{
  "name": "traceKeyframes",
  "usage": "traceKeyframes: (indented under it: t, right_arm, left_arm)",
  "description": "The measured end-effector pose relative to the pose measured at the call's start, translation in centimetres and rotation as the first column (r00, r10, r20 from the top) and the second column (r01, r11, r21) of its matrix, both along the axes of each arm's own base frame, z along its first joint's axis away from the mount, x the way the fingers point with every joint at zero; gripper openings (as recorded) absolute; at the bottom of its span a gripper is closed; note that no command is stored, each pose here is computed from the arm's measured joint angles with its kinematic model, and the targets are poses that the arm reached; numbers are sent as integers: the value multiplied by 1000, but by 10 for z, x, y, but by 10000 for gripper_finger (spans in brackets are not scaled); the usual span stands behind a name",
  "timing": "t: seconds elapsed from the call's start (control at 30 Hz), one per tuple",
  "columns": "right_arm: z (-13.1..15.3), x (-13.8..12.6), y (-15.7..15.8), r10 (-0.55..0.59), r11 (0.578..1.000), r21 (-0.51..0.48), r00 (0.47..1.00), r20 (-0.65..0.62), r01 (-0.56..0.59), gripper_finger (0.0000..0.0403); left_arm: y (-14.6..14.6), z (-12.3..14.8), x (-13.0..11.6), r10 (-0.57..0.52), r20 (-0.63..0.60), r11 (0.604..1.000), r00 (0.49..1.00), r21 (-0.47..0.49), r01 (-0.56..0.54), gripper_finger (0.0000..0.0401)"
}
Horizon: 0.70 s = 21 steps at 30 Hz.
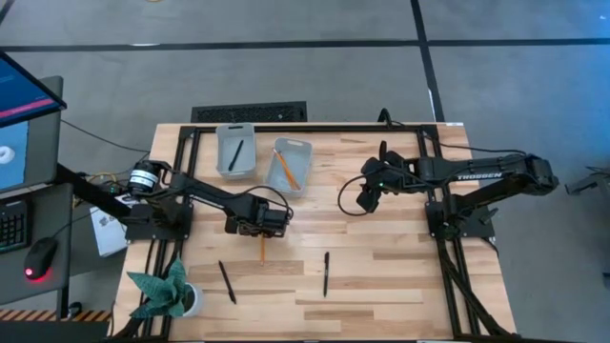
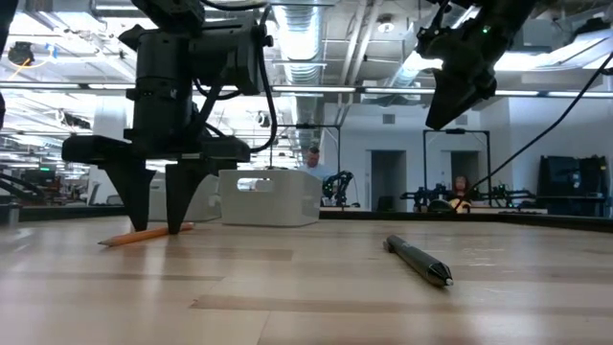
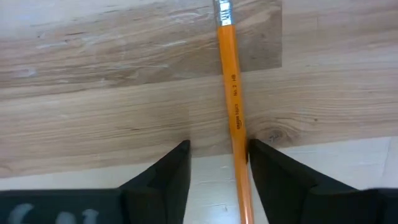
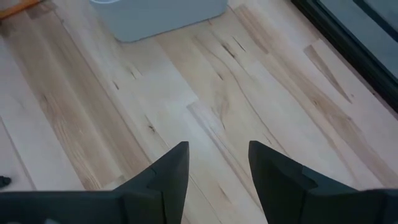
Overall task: Sort pens & pencils
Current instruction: Put the orange pencil into the right gray bin
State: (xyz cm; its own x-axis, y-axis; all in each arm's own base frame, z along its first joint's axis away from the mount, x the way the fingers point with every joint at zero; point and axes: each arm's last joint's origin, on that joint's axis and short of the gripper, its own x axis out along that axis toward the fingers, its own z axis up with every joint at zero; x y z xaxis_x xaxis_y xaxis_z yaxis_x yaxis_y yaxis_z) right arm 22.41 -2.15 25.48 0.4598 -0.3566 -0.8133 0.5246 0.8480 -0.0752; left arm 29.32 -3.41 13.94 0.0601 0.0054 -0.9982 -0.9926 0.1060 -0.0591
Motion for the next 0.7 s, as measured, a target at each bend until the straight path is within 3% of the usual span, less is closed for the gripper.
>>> traceKeyframes:
  t: [0.37, 0.7]
  right_arm:
    - [0, 0, 0, 0, 1000, 0, 1000, 0, 0, 189]
    - [0, 0, 0, 0, 1000, 0, 1000, 0, 0, 188]
  left_arm:
    - [0, 0, 0, -23, 3, 1000, 1000, 0, 23, 60]
    - [0, 0, 1, -33, 6, 999, 999, 16, 32, 23]
